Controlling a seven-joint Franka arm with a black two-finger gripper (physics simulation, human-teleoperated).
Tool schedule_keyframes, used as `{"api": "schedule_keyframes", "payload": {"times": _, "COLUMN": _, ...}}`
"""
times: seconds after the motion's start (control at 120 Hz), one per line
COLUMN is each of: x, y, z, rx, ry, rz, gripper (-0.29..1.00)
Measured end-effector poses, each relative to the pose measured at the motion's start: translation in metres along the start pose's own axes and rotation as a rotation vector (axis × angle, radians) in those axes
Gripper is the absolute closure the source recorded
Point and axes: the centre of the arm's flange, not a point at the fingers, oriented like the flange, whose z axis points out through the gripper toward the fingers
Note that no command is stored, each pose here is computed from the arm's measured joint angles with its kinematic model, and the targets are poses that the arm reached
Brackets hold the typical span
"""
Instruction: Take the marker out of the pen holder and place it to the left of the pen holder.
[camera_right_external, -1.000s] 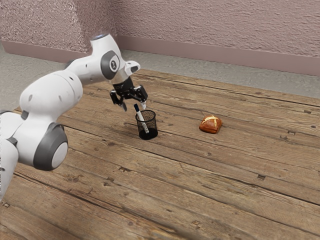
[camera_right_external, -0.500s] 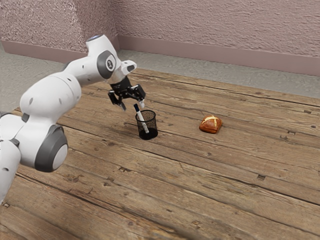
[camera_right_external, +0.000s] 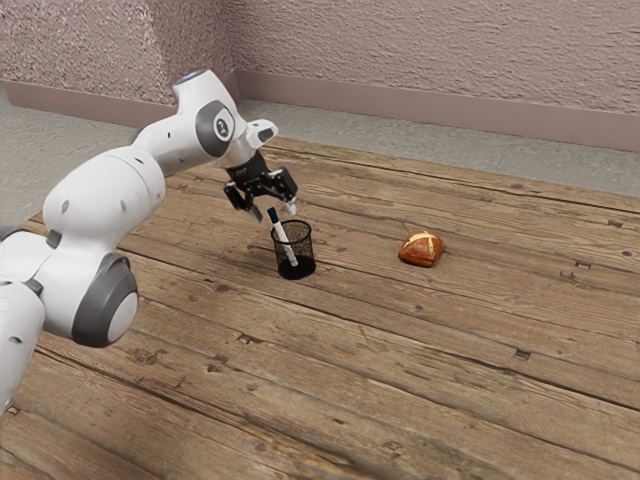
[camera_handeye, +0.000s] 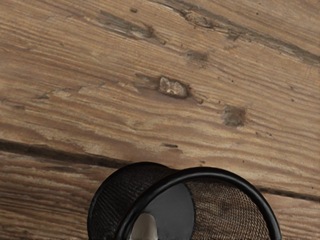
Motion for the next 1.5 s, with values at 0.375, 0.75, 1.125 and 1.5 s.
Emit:
{"api": "schedule_keyframes", "payload": {"times": 0.375, "x": -0.001, "y": -0.007, "z": -0.001, "rx": 0.008, "ry": -0.015, "rz": -0.008, "gripper": 0.63}}
{"api": "schedule_keyframes", "payload": {"times": 0.75, "x": -0.001, "y": 0.001, "z": -0.013, "rx": 0.011, "ry": -0.009, "rz": 0.006, "gripper": 0.75}}
{"api": "schedule_keyframes", "payload": {"times": 1.125, "x": -0.046, "y": 0.025, "z": -0.216, "rx": 0.032, "ry": 0.096, "rz": 0.008, "gripper": 0.78}}
{"api": "schedule_keyframes", "payload": {"times": 1.5, "x": -0.061, "y": -0.082, "z": -0.09, "rx": -0.136, "ry": -0.081, "rz": -0.218, "gripper": 0.78}}
